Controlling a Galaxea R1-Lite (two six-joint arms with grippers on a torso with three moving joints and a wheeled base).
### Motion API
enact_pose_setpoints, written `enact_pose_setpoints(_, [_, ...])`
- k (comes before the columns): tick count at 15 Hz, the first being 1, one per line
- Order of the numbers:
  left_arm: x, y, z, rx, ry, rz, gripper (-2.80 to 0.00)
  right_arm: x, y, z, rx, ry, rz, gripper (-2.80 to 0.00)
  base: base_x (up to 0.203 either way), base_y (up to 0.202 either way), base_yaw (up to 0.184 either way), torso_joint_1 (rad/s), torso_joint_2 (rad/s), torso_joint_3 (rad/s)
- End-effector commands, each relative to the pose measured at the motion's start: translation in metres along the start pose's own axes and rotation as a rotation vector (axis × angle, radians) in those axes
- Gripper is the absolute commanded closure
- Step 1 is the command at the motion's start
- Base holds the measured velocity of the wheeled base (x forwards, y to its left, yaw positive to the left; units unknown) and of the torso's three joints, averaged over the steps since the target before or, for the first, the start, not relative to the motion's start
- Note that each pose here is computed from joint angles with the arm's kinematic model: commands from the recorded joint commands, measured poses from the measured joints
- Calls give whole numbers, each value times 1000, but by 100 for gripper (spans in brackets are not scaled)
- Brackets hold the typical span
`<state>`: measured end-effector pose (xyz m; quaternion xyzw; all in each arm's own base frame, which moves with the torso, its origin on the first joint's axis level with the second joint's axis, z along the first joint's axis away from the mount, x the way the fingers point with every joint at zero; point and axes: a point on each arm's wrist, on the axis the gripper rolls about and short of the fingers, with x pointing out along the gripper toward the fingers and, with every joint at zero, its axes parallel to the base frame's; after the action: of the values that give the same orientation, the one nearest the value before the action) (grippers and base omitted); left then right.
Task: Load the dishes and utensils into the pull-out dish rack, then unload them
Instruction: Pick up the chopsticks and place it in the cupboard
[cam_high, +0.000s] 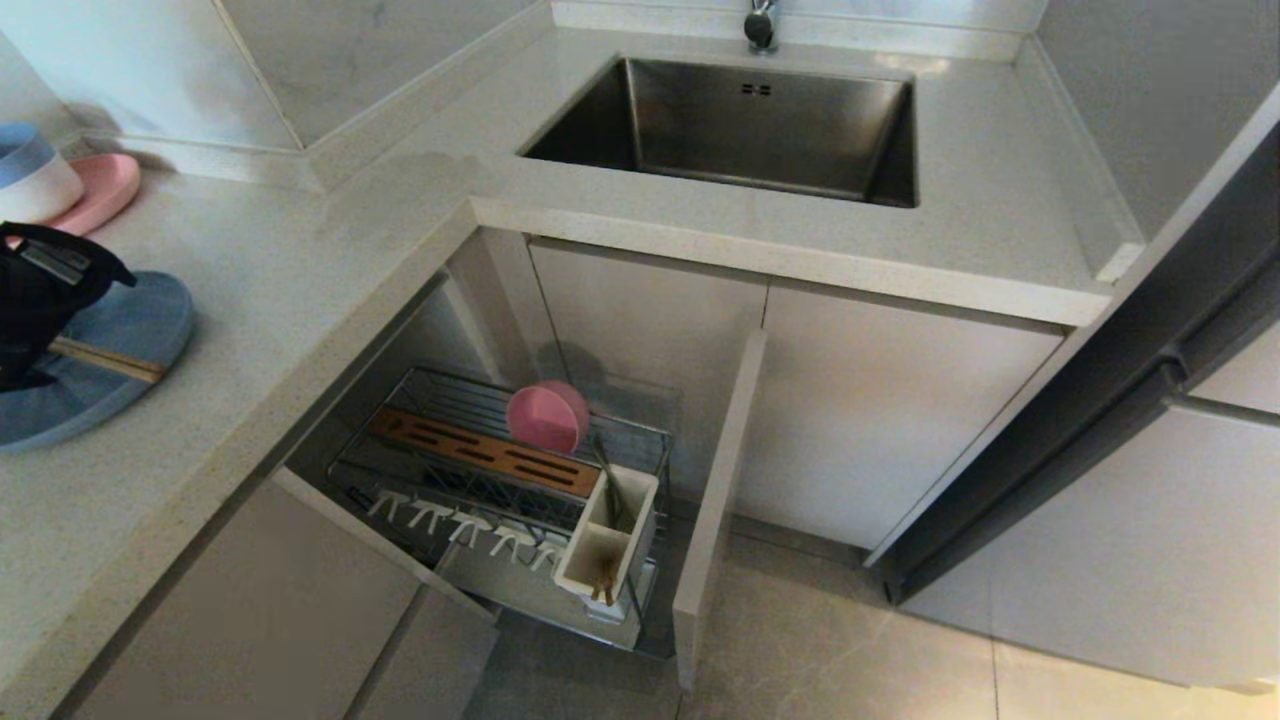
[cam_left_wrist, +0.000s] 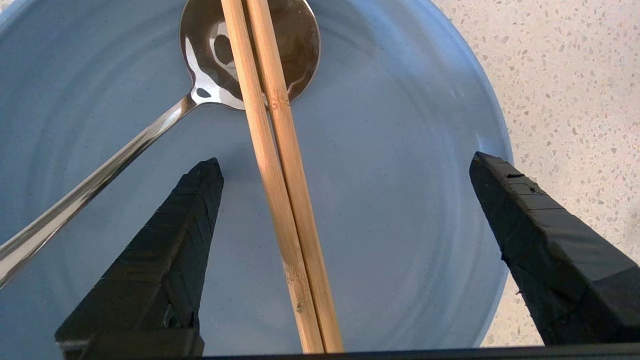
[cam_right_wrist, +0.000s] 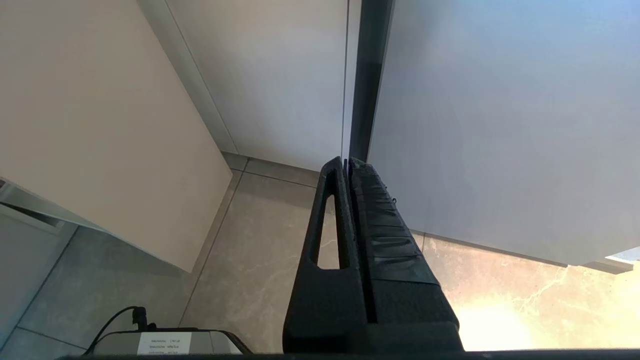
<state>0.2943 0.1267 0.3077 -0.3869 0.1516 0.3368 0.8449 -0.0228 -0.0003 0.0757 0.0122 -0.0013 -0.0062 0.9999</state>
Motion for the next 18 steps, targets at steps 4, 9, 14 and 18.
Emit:
enact_pose_setpoints(4, [4, 2, -3, -3, 15, 14, -280, 0, 0, 0, 0, 1, 0, 0, 0, 0, 0, 0, 0, 0])
enact_pose_setpoints(9, [3, 2, -3, -3, 22, 7, 0, 0, 0, 0, 0, -1, 0, 0, 0, 0, 0, 0, 0, 0])
enact_pose_setpoints(14, [2, 3, -3, -4, 28, 3, 0, 0, 0, 0, 0, 1, 0, 0, 0, 0, 0, 0, 0, 0])
enact_pose_setpoints(18, [1, 3, -4, -3, 32, 3, 0, 0, 0, 0, 0, 0, 0, 0, 0, 0, 0, 0, 0, 0])
